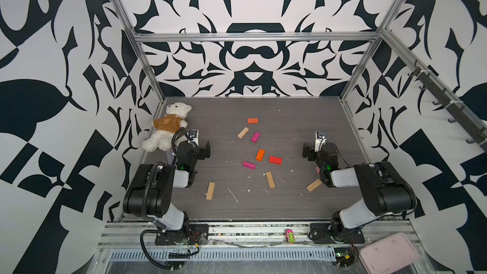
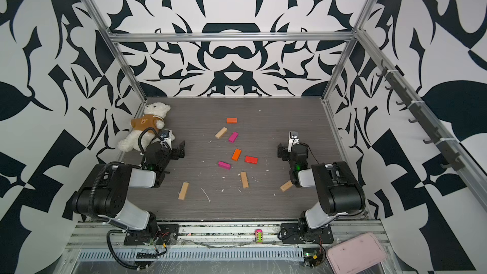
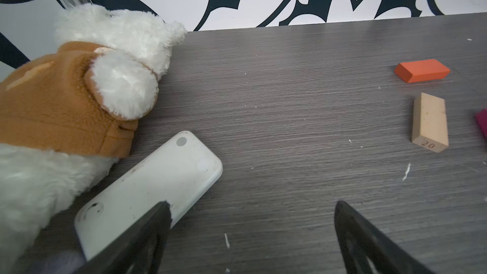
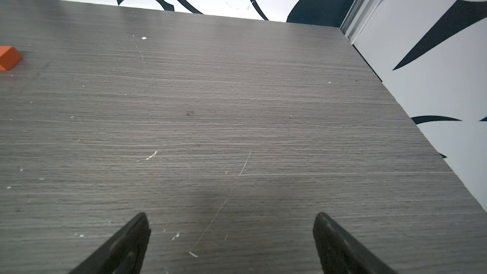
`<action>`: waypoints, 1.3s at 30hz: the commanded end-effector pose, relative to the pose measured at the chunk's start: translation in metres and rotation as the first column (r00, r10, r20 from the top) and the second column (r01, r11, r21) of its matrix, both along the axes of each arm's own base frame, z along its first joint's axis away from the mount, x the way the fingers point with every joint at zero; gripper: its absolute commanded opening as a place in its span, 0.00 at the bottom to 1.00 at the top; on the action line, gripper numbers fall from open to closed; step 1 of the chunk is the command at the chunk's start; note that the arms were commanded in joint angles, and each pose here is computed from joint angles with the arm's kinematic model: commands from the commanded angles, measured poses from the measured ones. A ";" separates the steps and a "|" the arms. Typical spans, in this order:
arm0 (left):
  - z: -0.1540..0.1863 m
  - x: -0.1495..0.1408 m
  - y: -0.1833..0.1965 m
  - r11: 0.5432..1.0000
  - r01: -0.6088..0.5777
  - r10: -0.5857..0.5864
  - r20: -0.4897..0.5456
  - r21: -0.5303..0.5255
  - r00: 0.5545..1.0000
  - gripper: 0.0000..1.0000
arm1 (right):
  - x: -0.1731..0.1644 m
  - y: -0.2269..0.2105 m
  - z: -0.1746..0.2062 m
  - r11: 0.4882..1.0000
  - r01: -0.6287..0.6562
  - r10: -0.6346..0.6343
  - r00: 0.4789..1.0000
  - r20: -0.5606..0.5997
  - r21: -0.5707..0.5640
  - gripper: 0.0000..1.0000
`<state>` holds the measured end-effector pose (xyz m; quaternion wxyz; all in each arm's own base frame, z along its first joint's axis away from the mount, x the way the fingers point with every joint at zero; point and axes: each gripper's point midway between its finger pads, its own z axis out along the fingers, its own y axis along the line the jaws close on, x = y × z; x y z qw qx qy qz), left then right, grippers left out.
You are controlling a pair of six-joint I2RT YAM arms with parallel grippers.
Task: Assemble the letter p with building blocks
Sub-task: Pick up the building block from the center of the board.
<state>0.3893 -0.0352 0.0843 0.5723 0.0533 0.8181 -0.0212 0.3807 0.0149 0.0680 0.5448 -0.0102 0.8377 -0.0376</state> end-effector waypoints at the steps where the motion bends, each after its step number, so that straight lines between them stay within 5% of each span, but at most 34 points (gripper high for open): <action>1: 0.004 0.000 -0.003 1.000 0.016 -0.016 0.021 0.006 1.000 0.99 | 0.001 0.009 0.014 0.999 -0.054 0.055 0.997 0.060 -0.003 1.00; 31: 0.003 0.002 -0.004 1.000 0.029 -0.029 0.009 0.008 1.000 0.99 | 0.004 0.011 0.012 0.998 -0.067 0.068 0.997 0.046 -0.012 1.00; 39: 0.002 0.003 -0.001 0.999 0.037 -0.037 -0.008 -0.022 0.999 0.99 | 0.007 -0.006 0.012 1.000 0.029 -0.029 0.999 0.036 -0.005 0.99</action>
